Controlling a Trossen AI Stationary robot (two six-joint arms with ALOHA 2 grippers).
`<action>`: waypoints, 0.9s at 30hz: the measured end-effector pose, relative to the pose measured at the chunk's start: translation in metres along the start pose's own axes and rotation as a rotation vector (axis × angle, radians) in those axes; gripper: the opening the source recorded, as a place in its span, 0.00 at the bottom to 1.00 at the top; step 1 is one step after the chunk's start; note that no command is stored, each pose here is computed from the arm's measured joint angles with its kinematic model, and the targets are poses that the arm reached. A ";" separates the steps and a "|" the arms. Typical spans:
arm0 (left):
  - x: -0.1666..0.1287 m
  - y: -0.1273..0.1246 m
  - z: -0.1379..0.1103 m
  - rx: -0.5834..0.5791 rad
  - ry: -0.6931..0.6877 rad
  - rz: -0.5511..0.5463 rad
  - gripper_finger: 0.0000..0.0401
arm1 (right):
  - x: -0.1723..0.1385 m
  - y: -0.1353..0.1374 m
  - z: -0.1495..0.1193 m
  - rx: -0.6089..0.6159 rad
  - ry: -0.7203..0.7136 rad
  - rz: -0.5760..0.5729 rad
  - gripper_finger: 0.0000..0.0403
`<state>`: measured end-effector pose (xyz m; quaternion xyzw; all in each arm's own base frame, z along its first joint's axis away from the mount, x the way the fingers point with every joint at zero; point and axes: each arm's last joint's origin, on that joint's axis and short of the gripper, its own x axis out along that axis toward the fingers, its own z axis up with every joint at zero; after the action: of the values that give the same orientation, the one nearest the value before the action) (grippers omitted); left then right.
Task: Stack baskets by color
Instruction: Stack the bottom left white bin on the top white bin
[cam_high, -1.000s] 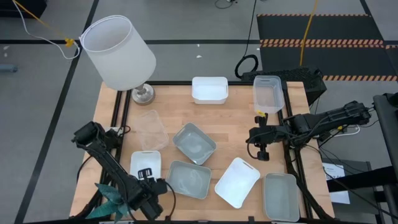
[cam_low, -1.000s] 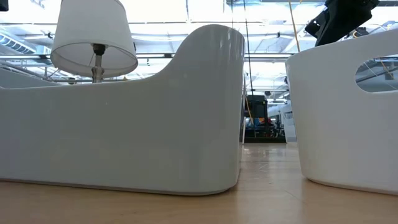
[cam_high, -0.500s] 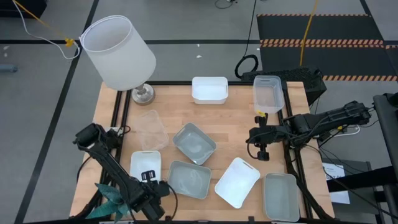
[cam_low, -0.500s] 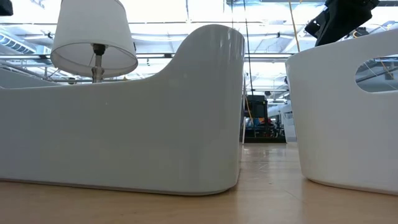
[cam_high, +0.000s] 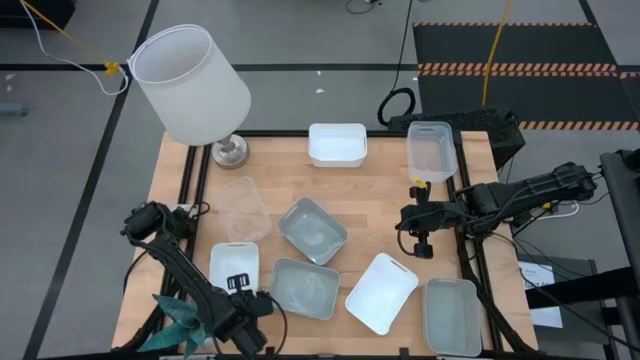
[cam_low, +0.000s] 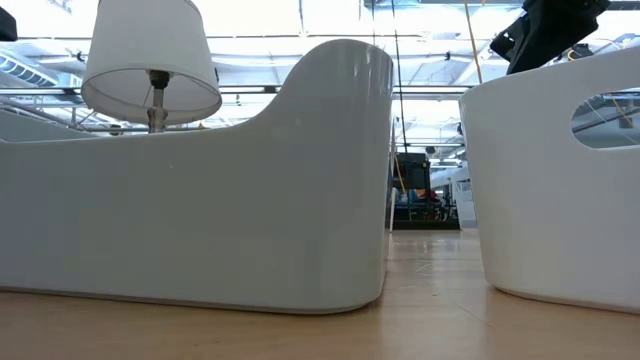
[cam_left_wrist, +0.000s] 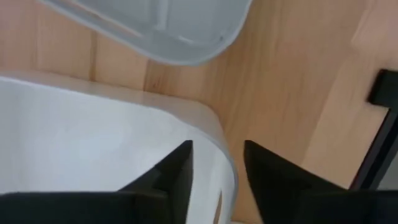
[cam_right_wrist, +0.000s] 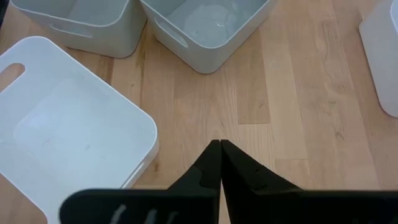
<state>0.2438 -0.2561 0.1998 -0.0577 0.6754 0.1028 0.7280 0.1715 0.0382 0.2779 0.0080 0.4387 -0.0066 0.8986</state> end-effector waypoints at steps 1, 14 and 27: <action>0.000 0.000 0.001 -0.002 0.005 -0.001 0.28 | 0.000 0.000 0.000 -0.002 0.000 0.000 0.00; -0.018 0.018 0.008 -0.001 0.051 -0.015 0.02 | 0.000 0.000 0.000 -0.018 -0.001 -0.001 0.00; -0.107 0.024 0.021 0.185 -0.034 -0.143 0.01 | 0.000 0.000 0.000 -0.021 -0.001 -0.001 0.00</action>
<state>0.2513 -0.2361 0.3091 -0.0362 0.6638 -0.0111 0.7469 0.1716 0.0382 0.2779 -0.0020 0.4385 -0.0025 0.8987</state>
